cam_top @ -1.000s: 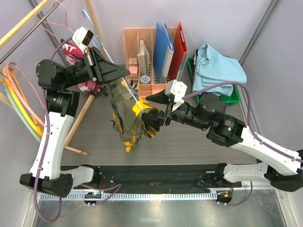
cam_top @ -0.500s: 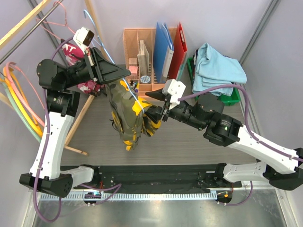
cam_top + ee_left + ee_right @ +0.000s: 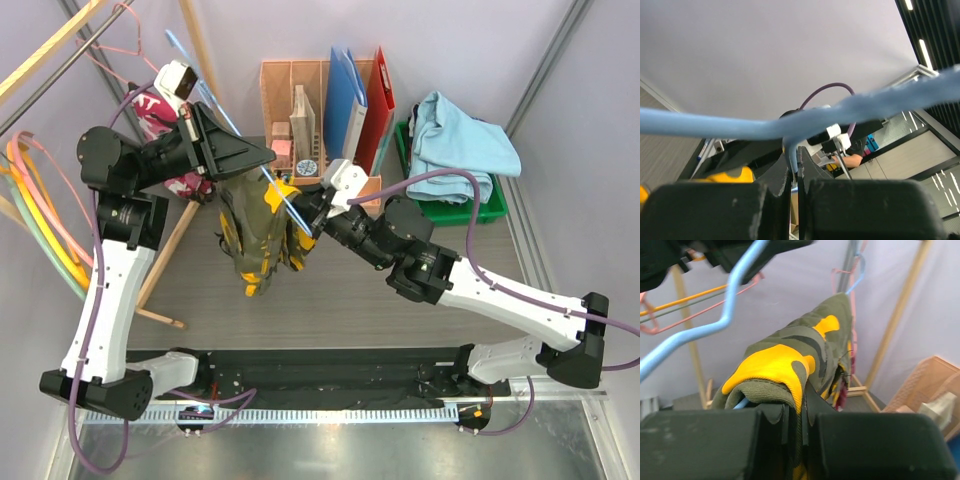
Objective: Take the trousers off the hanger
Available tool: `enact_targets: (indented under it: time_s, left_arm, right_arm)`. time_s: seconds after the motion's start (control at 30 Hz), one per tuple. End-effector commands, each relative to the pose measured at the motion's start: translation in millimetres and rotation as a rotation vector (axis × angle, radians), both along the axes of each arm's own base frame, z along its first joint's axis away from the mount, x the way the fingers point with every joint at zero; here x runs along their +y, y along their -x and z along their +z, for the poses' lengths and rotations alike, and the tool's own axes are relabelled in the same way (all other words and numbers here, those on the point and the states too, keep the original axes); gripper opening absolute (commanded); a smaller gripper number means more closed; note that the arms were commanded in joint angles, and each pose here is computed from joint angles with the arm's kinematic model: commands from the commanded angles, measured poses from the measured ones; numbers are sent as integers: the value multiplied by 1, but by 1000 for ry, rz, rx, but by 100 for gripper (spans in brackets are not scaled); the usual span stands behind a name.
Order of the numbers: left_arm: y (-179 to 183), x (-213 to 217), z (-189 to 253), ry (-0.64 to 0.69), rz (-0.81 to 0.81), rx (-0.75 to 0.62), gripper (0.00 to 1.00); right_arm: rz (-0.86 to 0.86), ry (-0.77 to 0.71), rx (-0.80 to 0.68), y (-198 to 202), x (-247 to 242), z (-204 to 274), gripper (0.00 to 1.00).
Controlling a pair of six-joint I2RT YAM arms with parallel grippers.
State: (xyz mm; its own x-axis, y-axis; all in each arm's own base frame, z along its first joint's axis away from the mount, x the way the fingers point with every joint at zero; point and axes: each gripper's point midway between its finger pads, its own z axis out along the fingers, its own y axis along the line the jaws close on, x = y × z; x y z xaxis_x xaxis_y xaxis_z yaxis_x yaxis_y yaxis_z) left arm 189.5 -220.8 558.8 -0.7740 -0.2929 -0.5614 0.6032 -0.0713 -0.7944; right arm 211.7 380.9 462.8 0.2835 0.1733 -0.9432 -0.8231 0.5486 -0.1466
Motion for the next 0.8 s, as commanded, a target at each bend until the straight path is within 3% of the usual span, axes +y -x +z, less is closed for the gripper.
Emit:
enact_targets:
  time_s: [0.0, 0.3, 0.43, 0.77]
  left_arm:
    - [37, 6, 20, 20, -5, -158, 0]
    - [15, 5, -7, -72, 74, -98, 0]
    - [10, 5, -8, -77, 82, -93, 0]
    - [-5, 6, -25, -97, 95, -45, 0]
  right_arm:
    - [-239, -337, -55, -14, -74, 90, 1]
    - [-281, -404, -77, -1, -117, 146, 1]
    - [-327, -295, -60, -4, -124, 145, 1]
    - [-469, -415, -10, -2, -184, 166, 1]
